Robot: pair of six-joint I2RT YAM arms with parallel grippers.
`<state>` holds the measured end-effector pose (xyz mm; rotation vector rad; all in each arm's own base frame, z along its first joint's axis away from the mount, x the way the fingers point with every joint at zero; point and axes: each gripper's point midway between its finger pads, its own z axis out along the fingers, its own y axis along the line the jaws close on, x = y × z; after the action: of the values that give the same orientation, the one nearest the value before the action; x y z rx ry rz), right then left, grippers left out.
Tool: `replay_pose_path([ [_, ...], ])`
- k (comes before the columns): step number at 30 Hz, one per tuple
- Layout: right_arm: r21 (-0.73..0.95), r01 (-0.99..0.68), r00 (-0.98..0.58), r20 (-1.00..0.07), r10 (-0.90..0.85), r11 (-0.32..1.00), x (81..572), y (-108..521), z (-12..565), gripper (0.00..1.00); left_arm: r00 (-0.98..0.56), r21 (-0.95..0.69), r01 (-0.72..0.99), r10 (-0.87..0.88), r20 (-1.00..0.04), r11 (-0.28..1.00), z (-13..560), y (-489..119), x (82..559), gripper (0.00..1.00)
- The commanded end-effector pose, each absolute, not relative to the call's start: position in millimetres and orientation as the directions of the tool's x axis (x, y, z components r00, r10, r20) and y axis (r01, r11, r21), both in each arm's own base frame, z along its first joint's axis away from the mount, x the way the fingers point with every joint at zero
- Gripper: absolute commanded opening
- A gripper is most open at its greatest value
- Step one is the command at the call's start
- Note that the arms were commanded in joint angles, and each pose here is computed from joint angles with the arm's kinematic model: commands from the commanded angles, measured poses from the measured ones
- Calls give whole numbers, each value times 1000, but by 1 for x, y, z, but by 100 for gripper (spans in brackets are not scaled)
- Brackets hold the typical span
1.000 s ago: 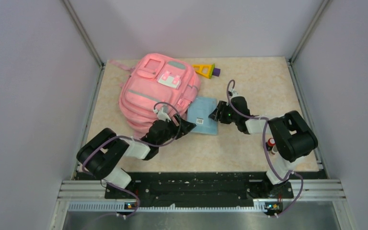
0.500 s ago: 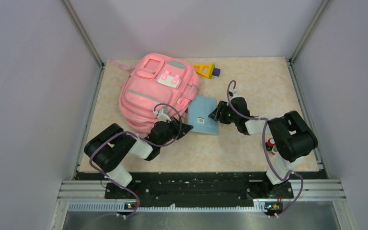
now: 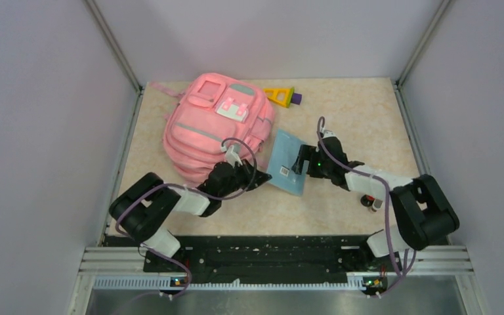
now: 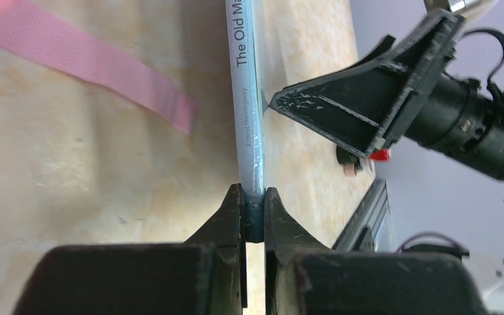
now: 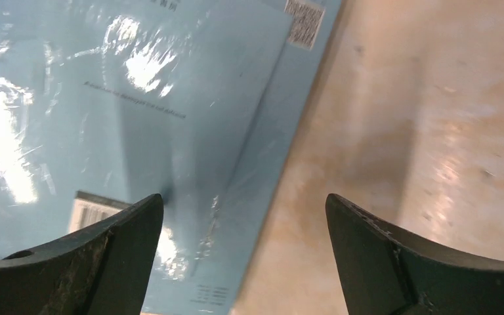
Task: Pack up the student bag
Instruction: Pick up the stationery from the center of the board.
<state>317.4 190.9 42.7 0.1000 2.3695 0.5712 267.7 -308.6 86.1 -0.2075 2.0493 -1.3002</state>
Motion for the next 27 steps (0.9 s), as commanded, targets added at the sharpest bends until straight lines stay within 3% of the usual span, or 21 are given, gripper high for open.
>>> replay_pose_path([
  [1, 209, -46, -766, -635, 99, 977, 291, 139, 59, 93, -644, -740, 573, -364, -672, 353, 189, -332, 249, 0],
  [6, 195, -112, -660, -748, 74, 974, 295, 122, 127, 95, -611, -667, 616, -281, -741, 419, 215, -311, 235, 0],
  [15, 263, -501, -497, -867, -26, 824, 270, 168, 228, 98, -597, -620, 682, -192, -778, 388, 255, -280, 191, 0],
  [24, 272, -609, -527, -841, -124, 745, 258, 178, 239, 98, -609, -646, 689, -222, -762, 328, 279, -263, 165, 0],
  [27, 351, -639, -562, -821, -104, 684, 254, 182, 235, 98, -621, -659, 687, -223, -751, 306, 282, -262, 159, 0],
])
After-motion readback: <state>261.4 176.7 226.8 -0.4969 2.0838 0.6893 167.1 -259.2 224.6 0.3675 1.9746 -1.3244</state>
